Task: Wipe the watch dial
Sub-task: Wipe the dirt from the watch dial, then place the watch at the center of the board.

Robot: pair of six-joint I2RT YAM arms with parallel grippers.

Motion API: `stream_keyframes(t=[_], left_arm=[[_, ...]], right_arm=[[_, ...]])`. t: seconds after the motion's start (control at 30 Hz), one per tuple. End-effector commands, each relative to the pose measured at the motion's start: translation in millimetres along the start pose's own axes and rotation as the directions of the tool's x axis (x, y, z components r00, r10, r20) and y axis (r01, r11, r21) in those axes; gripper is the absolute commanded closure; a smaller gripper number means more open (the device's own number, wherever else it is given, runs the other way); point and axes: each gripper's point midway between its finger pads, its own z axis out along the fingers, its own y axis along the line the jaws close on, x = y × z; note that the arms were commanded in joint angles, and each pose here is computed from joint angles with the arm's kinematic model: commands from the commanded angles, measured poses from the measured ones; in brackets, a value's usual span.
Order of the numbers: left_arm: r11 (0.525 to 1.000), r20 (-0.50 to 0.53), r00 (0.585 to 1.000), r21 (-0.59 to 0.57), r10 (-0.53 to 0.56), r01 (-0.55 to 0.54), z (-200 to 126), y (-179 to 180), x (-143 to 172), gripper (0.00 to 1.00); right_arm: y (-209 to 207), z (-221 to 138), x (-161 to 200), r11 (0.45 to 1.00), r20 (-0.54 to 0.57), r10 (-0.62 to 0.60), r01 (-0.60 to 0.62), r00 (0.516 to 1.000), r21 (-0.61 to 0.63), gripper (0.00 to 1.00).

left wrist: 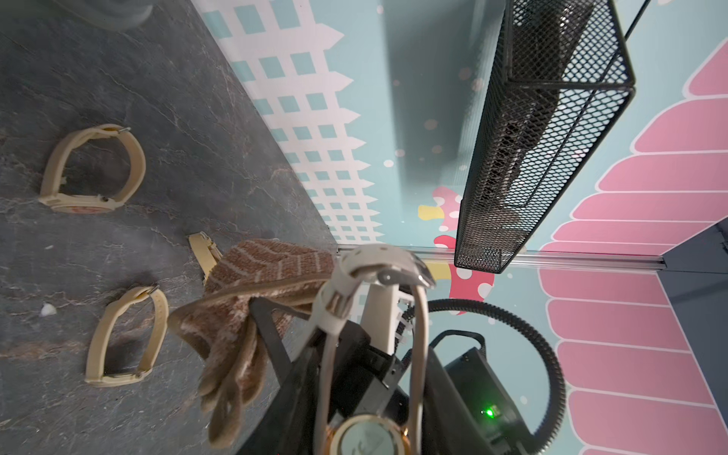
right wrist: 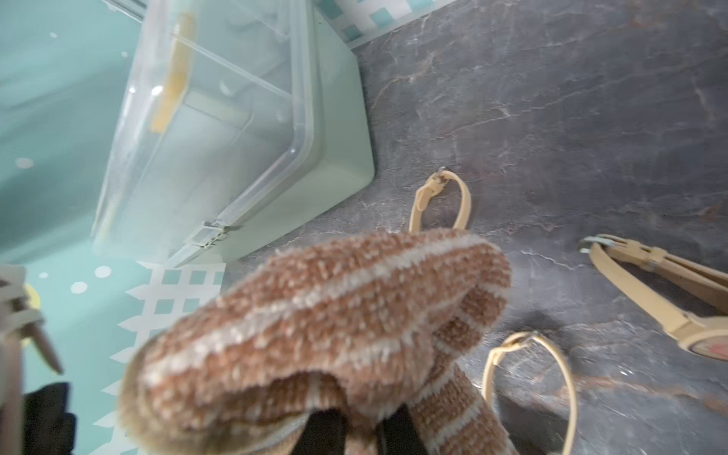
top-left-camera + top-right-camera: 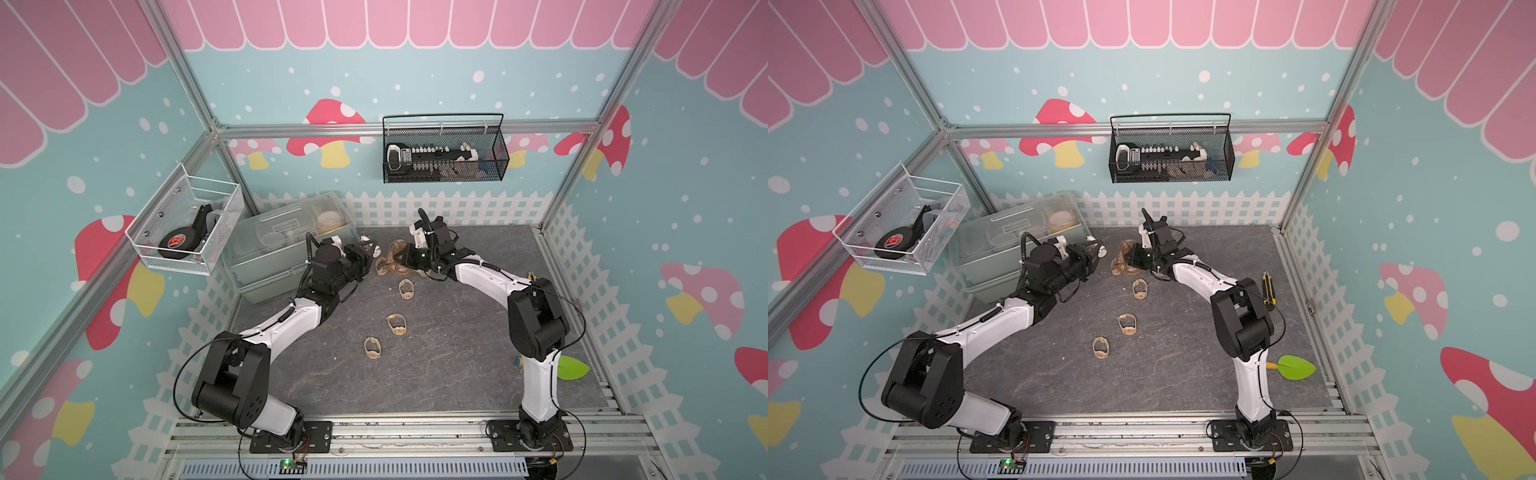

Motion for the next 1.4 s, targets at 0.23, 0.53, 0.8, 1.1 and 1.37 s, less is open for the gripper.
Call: stream_keyframes(t=[0.23,0.53,0.8,1.1,1.37], left_arm=[[1.000,-0.022,1.000,0.005,-0.023,0.023,-2.8,5.6,-0.8,1.00],[0.995,-0.047,0.998,-0.094,0.033,-0.038,-9.2,24.0,4.9,1.00],[0.929,-0.108,0.985,-0.331,0.135,-0.164,-31.2,58.8,9.0,1.00],[0.766,-0.180,0.966,-0.590,0.184,-0.256,-63.0,116.3,8.1,1.00],[0.621,-0.214,0.960,-0.733,0.178,-0.279,-74.3,164.7,2.7,1.00]], right_arm=[[31.8,-43.4,0.4,0.998,0.047,-0.054,0.056,0.997,-0.042,1.00],[46.2,-69.7,13.2,0.993,0.008,-0.119,0.119,0.993,-0.017,1.00],[52.6,-92.6,33.2,0.984,-0.064,-0.176,0.178,0.982,0.016,1.00],[47.3,-116.4,55.5,0.971,-0.134,-0.228,0.235,0.964,0.043,1.00],[49.0,-132.0,63.7,0.966,-0.145,-0.245,0.254,0.959,0.048,1.00]])
